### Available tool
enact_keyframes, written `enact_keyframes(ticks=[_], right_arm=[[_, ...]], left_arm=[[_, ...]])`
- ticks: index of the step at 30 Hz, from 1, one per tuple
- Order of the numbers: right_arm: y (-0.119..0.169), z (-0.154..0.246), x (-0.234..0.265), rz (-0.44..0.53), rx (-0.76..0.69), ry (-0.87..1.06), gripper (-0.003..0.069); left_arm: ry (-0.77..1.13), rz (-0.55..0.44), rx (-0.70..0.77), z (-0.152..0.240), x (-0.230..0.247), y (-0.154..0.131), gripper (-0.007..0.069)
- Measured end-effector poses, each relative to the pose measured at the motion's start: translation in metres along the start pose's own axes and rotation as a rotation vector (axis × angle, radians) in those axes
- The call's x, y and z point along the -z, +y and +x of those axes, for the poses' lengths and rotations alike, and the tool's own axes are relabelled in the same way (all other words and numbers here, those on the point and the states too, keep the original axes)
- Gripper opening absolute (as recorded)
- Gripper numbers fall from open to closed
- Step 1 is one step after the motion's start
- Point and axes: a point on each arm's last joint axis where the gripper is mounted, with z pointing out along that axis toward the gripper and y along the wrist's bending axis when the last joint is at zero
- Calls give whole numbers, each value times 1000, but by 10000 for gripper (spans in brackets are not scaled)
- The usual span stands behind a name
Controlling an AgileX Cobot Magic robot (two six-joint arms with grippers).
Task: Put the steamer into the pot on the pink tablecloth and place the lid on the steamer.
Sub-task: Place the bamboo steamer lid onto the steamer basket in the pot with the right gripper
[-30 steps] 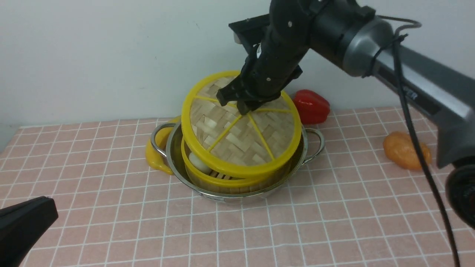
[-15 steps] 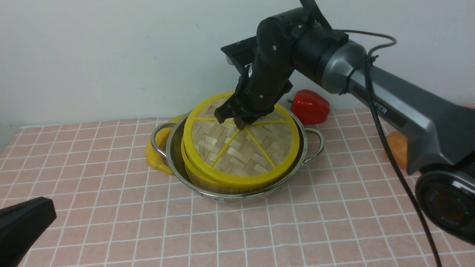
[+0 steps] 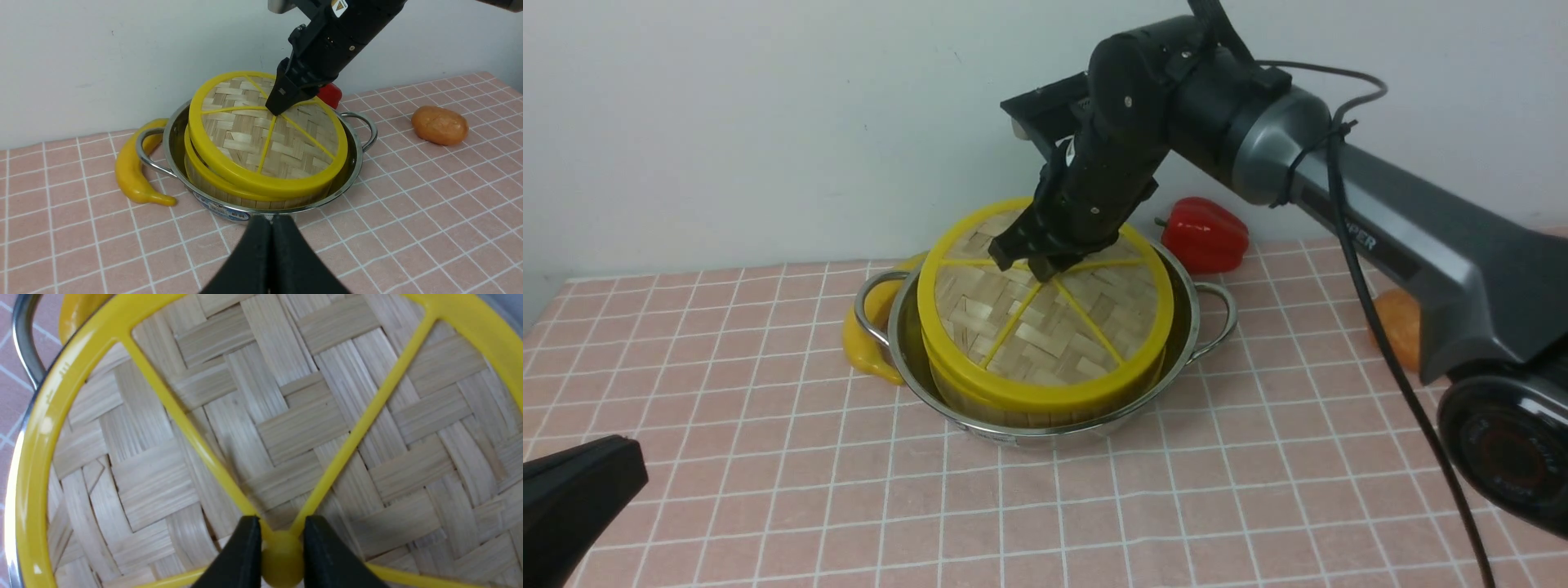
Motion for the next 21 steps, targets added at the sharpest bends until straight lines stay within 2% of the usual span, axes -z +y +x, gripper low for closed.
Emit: enact_keyframes(ticks=[21], right_arm=[[0,-4,0,-4,25,-45,145]], left_arm=[[19,-2,2,5,-3,1,-22]])
